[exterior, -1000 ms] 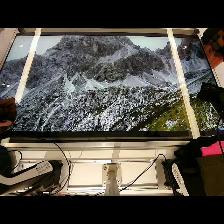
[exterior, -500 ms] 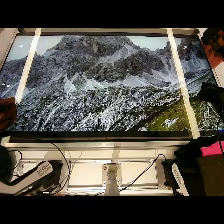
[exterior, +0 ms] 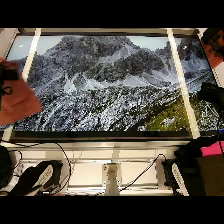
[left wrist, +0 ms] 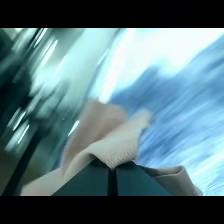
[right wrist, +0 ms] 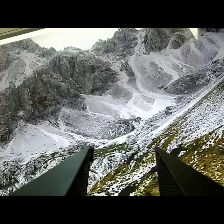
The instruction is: Fold the clothes and pants, and hang the long-sleeved shirts on hangers.
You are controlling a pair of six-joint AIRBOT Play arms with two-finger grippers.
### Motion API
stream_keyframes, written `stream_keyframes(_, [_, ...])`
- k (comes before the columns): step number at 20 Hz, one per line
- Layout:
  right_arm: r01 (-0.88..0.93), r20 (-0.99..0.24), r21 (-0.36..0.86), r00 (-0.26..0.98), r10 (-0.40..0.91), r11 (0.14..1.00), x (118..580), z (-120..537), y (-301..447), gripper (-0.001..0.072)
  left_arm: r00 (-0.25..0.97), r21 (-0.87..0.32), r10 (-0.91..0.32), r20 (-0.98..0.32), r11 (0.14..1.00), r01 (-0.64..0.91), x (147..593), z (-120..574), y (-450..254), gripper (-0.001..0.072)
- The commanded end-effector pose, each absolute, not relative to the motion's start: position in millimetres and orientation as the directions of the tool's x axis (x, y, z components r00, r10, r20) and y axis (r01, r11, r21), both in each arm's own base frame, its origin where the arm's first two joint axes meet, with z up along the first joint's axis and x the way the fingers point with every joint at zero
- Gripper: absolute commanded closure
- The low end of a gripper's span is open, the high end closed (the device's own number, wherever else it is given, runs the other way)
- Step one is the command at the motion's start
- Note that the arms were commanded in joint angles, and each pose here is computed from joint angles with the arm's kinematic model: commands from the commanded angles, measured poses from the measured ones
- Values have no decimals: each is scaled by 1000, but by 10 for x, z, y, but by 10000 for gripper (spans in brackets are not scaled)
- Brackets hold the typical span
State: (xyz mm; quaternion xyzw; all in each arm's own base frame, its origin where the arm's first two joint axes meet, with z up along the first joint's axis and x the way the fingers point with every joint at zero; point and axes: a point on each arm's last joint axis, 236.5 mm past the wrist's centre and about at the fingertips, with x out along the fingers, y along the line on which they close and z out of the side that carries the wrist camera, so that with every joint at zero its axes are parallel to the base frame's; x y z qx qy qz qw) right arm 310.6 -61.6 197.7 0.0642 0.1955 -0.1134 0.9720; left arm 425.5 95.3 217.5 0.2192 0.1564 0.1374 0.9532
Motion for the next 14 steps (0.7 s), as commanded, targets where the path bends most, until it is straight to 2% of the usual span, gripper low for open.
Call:
stream_keyframes(1, [246, -394, 81, 898, -196, 966, 3104, 1980, -617, 255, 981, 443, 68, -182, 897, 20, 4298, 2382, -180, 692])
stream_keyframes(4, [246, -394, 81, 898, -196, 966, 3106, 1980, -617, 255, 967, 397, -140, -215, 892, 217, 4217, 2258, -1076, 692])
stream_keyframes(7, [246, -394, 81, 898, -196, 966, 3105, 1981, -617, 255, 916, 390, -303, -264, 835, 389, 4064, 2029, -1855, 692])
stream_keyframes(11, [246, -394, 81, 898, -196, 966, 3106, 1980, -617, 255, 828, 392, -460, -322, 731, 558, 3851, 1651, -2680, 691])
stream_keyframes(14, [246, -394, 81, 898, -196, 966, 3106, 1980, -617, 255, 771, 391, -522, -364, 666, 636, 3718, 1367, -3074, 691])
